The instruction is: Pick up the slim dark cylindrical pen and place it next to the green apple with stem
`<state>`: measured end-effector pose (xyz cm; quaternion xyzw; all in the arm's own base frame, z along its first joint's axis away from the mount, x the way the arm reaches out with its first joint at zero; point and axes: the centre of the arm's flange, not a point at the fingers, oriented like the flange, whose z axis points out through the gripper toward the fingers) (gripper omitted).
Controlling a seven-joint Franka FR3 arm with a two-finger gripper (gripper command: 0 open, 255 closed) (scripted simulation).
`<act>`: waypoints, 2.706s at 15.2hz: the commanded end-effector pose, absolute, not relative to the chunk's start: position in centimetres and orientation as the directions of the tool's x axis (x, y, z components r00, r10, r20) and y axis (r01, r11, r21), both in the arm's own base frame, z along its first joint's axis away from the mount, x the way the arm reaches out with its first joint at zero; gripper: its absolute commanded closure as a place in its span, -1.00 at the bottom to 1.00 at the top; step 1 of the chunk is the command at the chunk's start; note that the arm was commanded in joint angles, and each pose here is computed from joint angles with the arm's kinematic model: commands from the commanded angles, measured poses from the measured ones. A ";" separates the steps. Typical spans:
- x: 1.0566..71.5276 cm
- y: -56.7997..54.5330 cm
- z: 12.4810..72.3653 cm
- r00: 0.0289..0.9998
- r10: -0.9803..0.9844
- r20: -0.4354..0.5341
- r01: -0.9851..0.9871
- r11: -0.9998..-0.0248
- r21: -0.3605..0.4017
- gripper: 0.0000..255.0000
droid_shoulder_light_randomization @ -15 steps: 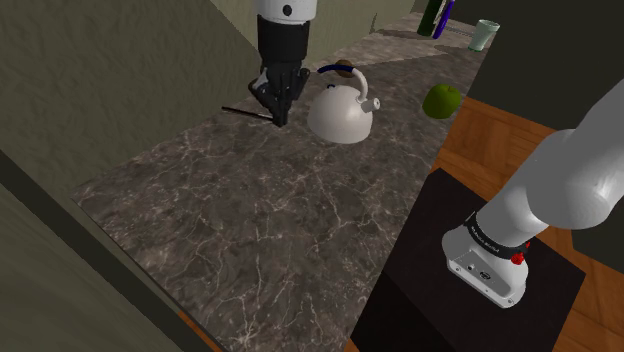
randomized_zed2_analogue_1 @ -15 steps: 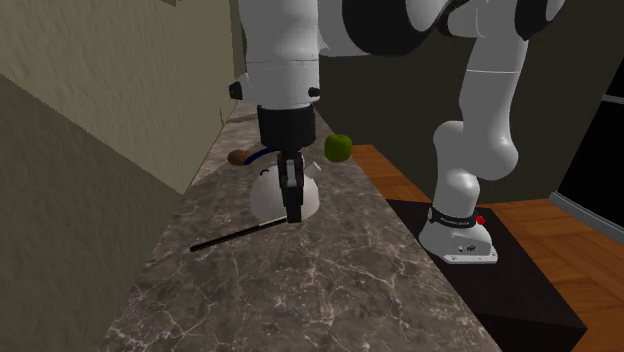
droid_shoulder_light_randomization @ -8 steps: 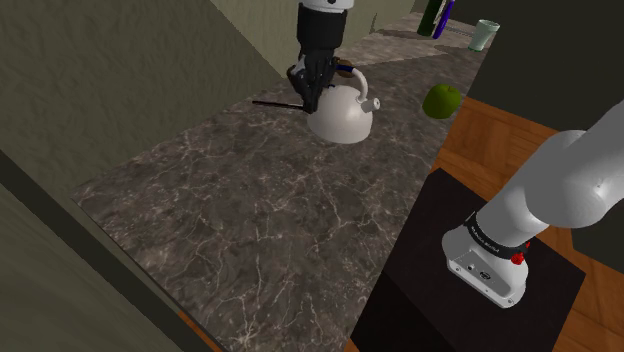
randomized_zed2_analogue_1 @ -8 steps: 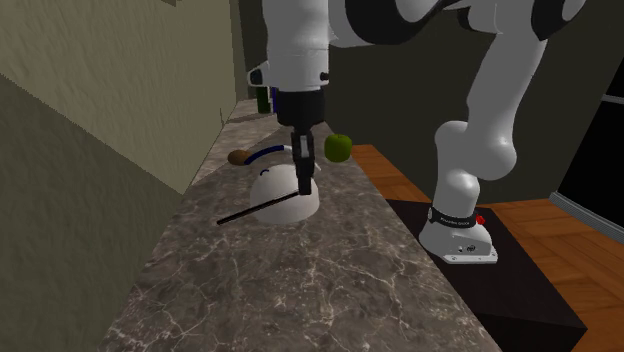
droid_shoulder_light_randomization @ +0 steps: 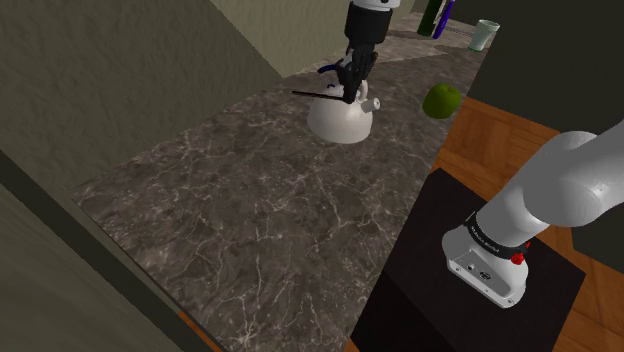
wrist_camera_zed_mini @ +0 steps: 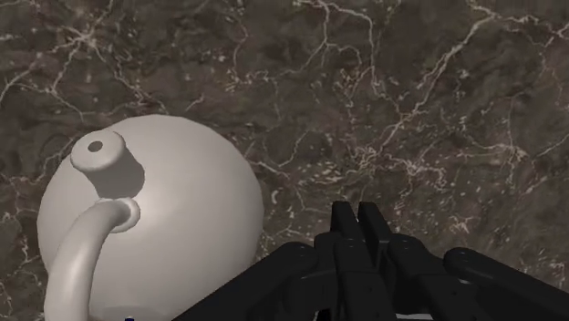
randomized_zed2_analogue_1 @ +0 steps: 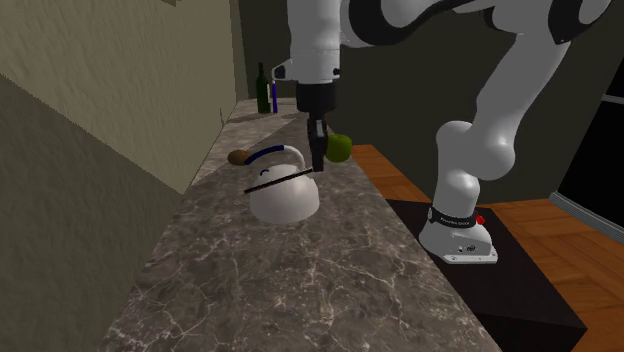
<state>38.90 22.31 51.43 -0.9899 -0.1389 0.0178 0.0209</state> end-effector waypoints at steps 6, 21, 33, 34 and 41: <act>38.3 12.9 51.5 0.960 0.277 -0.029 0.275 -0.960 -0.047 1.00; 36.9 -6.9 51.5 0.960 0.277 -0.029 0.275 -0.960 -0.047 1.00; 36.5 -13.5 47.8 0.960 0.277 -0.029 0.275 -0.960 -0.047 1.00; 36.5 -13.5 47.3 0.960 0.277 -0.029 0.275 -0.960 -0.047 1.00; 36.5 -13.5 43.6 0.960 0.277 -0.029 0.275 -0.960 -0.047 1.00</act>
